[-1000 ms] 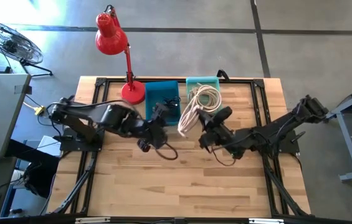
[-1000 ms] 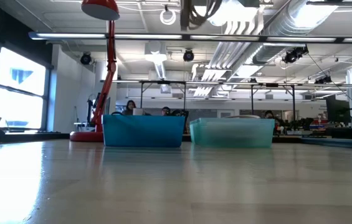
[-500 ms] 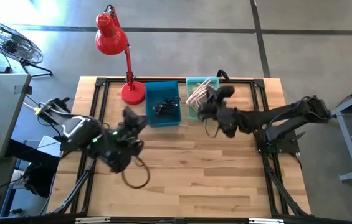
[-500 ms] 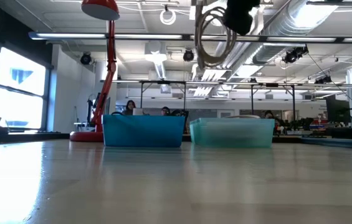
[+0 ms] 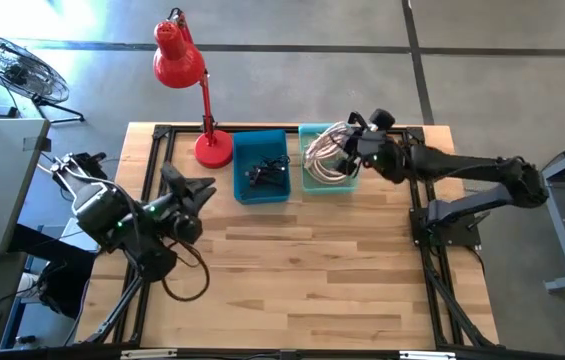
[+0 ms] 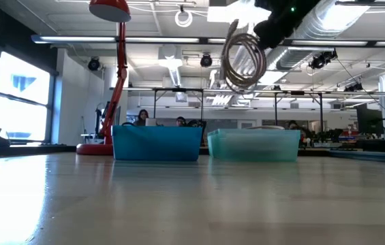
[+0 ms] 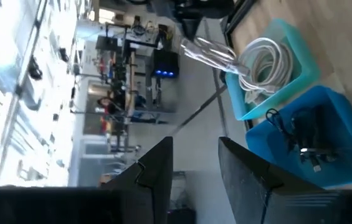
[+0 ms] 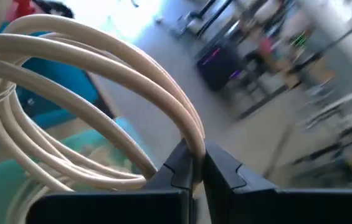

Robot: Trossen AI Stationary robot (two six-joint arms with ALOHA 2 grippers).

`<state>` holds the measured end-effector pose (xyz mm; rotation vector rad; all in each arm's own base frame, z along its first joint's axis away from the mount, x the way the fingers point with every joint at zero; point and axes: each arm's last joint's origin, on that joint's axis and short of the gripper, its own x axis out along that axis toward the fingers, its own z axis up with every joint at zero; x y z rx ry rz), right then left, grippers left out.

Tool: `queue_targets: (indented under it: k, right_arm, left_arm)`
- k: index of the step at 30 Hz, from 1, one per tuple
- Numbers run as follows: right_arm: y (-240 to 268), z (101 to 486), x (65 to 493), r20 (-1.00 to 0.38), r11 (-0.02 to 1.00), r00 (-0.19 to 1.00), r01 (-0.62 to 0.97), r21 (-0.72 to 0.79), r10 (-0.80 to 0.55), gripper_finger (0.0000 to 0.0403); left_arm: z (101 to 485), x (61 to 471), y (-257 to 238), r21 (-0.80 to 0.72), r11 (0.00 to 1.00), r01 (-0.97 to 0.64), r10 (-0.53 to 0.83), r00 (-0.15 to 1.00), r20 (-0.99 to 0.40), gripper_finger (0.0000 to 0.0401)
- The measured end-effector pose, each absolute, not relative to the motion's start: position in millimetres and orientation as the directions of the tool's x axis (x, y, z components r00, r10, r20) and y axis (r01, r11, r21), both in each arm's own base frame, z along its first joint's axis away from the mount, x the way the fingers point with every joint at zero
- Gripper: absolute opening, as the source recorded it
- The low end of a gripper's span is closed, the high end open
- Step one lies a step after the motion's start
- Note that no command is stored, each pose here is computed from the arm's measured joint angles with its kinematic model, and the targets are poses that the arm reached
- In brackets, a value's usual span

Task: Pick & Place USB Port
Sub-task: Put the white hdmi cable into the green bin

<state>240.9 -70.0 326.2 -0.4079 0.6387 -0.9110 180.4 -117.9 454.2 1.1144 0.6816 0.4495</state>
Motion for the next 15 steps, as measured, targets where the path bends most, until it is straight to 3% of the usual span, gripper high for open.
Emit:
queue_targets:
  k: [6, 15]
  right_arm:
    - [-98.2, 310.2, 227.1, -0.55, 0.721, 0.489, 0.591, -0.361, -0.677, 0.0008]
    - [-118.2, 298.0, 221.2, -0.66, 0.776, 0.497, 0.593, -0.216, -0.563, 0.0008]
  left_arm:
    - [456.9, 174.1, -113.5, 0.879, 0.477, 0.016, 0.596, 0.729, -0.336, 0.0124]
    - [456.6, 172.9, -113.3, 0.856, 0.515, 0.046, 0.564, 0.734, -0.379, 0.0124]
